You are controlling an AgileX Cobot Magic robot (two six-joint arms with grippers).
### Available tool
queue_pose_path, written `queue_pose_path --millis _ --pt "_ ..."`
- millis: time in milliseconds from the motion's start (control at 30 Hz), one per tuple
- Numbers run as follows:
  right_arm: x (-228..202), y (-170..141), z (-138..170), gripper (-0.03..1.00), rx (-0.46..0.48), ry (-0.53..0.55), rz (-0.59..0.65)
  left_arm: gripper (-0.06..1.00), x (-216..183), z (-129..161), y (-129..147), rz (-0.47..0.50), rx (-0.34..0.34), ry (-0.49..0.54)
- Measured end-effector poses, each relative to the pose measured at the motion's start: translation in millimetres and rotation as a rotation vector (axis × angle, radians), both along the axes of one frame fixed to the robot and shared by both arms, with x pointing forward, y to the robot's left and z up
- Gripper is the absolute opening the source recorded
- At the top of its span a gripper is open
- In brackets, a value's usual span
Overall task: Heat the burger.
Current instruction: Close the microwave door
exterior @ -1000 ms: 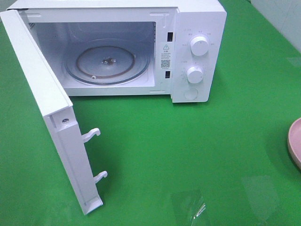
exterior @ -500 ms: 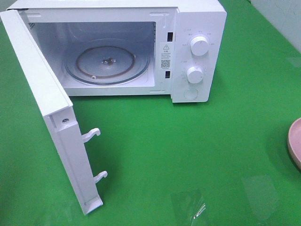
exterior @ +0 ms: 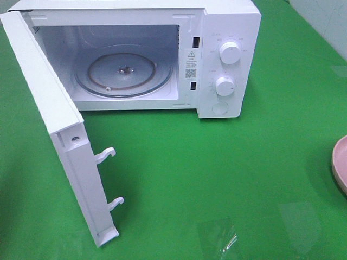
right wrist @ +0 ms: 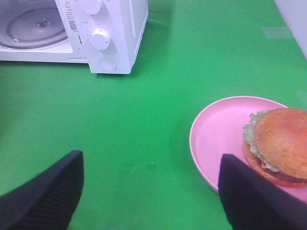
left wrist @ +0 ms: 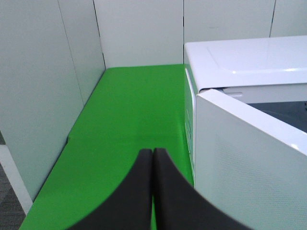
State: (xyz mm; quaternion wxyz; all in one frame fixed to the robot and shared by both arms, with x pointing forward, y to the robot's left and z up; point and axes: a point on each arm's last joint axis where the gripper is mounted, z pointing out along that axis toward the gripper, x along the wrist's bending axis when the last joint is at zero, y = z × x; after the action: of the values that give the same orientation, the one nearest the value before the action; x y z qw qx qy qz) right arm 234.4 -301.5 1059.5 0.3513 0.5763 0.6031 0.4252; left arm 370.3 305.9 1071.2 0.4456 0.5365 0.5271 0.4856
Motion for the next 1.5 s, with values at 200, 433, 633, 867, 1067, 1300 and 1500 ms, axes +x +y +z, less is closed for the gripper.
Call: queue_pose_path --millis 200,433,633,867,1067,1300,1500 --pt "0.0 0.0 0.0 0.76 0.000 0.000 0.000 0.00 20.3 -18.7 2.0 0.014 0.005 -0.041" --pt "0.0 0.0 0.0 0.76 0.000 0.000 0.000 0.00 45.5 -49.7 4.5 0.031 0.014 -0.081" --pt "0.0 0.0 0.0 0.76 0.000 0.000 0.000 0.00 64.3 -73.3 1.3 -0.009 -0.014 -0.049" --pt "0.0 0.0 0.0 0.76 0.000 0.000 0.000 0.00 77.1 -93.2 -15.8 -0.203 -0.024 -0.016" --pt "0.0 0.0 0.0 0.76 0.000 0.000 0.000 0.00 84.3 -107.4 -25.3 -0.284 -0.053 0.016" --pt "0.0 0.0 0.0 0.76 0.000 0.000 0.000 0.00 90.1 -119.8 -47.9 -0.394 -0.039 0.064" --pt "0.0 0.0 0.0 0.76 0.000 0.000 0.000 0.00 95.0 -125.3 -62.4 -0.443 -0.044 0.084"
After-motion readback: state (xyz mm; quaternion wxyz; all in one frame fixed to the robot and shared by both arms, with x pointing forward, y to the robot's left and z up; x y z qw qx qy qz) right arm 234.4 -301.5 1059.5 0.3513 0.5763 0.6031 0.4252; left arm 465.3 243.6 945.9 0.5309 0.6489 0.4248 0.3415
